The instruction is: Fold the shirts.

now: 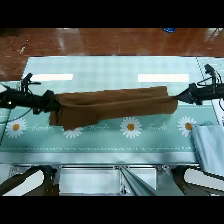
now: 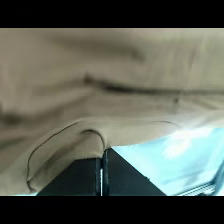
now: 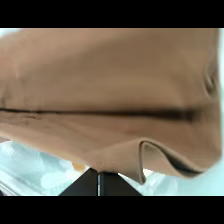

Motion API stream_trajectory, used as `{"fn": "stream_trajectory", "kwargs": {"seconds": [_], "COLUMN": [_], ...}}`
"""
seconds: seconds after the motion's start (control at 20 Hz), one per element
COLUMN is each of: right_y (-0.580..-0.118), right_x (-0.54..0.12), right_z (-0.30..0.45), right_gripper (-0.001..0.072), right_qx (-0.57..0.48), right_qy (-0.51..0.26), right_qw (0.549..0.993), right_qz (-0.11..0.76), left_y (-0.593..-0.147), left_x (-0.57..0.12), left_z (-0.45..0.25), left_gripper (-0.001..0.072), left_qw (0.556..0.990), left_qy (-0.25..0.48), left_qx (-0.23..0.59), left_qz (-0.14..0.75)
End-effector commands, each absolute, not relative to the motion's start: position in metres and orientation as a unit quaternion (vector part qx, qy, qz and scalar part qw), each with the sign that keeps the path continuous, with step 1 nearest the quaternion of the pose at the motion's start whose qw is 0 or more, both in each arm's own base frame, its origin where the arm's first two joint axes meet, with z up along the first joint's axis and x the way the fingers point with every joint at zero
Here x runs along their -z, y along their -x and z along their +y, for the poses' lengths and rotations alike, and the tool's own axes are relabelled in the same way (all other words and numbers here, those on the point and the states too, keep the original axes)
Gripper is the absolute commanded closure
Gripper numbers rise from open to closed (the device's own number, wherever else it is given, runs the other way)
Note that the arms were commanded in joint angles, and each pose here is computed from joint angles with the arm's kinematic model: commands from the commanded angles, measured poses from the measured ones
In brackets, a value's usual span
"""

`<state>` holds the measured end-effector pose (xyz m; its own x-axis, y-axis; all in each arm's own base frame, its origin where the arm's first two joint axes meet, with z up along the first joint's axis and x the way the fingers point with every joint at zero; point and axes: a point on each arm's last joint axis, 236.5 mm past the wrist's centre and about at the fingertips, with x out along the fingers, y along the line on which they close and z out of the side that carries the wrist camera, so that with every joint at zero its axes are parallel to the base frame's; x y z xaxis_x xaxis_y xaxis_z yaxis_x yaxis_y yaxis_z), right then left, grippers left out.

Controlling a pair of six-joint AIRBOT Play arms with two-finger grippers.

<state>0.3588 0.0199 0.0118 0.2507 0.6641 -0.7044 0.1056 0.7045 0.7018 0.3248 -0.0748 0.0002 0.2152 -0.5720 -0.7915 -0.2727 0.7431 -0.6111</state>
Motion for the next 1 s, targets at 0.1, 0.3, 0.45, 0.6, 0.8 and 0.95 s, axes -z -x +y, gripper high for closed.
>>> {"fn": "stream_trajectory", "kwargs": {"seconds": [0.1, 0.3, 0.45, 0.6, 0.8, 0.95], "right_y": [-0.399, -0.415, -0.429, -0.441, -0.440, -0.423], "right_x": [0.000, 0.017, 0.035, 0.049, 0.034, 0.023], "right_z": [0.038, 0.040, 0.034, 0.026, -0.015, -0.069], "right_gripper": [0.0697, 0.0696, 0.0696, 0.0351, 0.0297, 0.0297], "right_qx": [-0.199, -0.185, -0.164, -0.139, -0.102, -0.049], "right_qy": [-0.329, -0.352, -0.367, -0.383, -0.375, -0.364], "right_qw": [0.726, 0.724, 0.728, 0.731, 0.744, 0.759], "right_qz": [0.571, 0.564, 0.555, 0.547, 0.544, 0.538], "left_y": [-0.391, -0.396, -0.413, -0.418, -0.402, -0.391], "left_x": [0.006, 0.033, 0.049, 0.056, 0.022, -0.029], "left_z": [-0.073, -0.074, -0.065, -0.064, -0.062, -0.043], "left_gripper": [0.0681, 0.0681, 0.0681, 0.0547, 0.0200, 0.0200], "left_qw": [0.696, 0.676, 0.698, 0.710, 0.694, 0.707], "left_qy": [0.362, 0.366, 0.360, 0.344, 0.313, 0.306], "left_qx": [0.126, 0.120, 0.109, 0.116, 0.185, 0.202], "left_qz": [0.607, 0.627, 0.610, 0.604, 0.622, 0.605]}}
